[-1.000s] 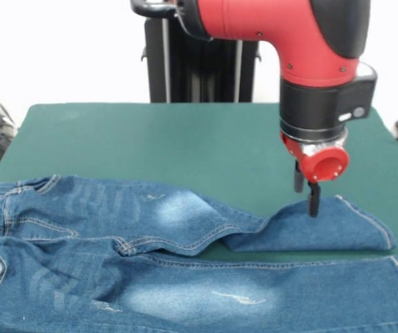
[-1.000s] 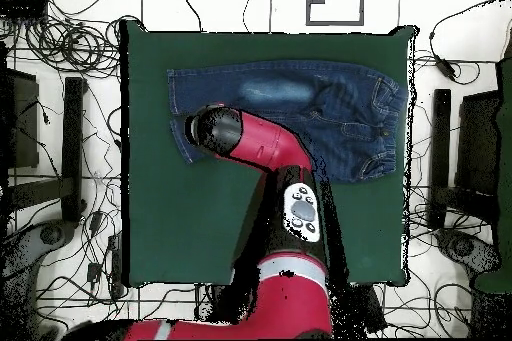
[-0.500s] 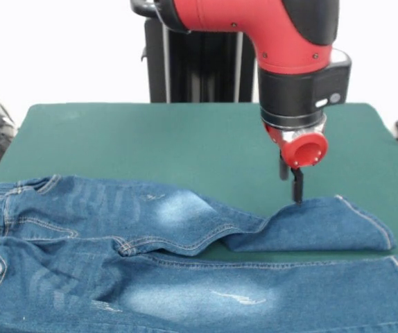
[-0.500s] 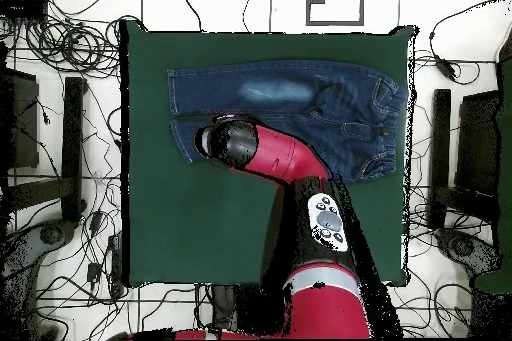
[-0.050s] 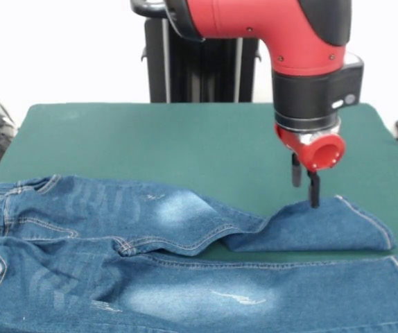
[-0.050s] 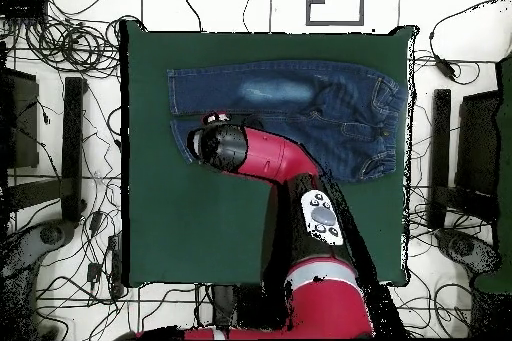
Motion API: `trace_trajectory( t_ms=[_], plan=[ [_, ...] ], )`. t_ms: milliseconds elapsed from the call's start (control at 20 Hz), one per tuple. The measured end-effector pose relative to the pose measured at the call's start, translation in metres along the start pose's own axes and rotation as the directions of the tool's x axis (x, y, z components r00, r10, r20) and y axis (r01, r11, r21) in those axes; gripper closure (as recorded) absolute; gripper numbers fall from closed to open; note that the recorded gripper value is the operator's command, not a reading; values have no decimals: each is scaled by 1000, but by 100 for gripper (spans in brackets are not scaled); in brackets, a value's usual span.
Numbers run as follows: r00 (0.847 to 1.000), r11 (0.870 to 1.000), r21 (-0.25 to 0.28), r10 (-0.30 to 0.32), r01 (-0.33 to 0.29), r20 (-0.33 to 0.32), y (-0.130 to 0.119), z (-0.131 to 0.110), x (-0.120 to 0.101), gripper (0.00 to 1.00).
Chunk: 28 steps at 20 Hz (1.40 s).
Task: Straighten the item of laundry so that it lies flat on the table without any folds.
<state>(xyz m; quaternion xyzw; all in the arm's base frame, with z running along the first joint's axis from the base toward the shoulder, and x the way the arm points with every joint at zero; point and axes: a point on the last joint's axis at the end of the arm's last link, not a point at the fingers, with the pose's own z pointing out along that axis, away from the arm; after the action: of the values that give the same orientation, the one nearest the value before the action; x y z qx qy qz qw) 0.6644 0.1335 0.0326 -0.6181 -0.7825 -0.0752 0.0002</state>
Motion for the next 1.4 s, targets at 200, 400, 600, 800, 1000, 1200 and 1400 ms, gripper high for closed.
trace_trajectory(
  t_ms=[200,400,600,800,1000,1200,1400],
  plan=[
    [999,999,-39,-35,35,9,1,5,10,0],
    [998,996,-56,-63,63,10,0,8,19,0],
    [996,994,-62,-92,92,7,-5,12,28,0],
    [994,992,-59,-112,112,7,-9,15,31,0],
    [993,992,-55,-114,115,7,-12,19,31,0],
    [994,993,-47,-112,112,3,-18,28,32,0],
    [994,993,-31,-112,111,-6,-24,37,35,0]
  ],
)
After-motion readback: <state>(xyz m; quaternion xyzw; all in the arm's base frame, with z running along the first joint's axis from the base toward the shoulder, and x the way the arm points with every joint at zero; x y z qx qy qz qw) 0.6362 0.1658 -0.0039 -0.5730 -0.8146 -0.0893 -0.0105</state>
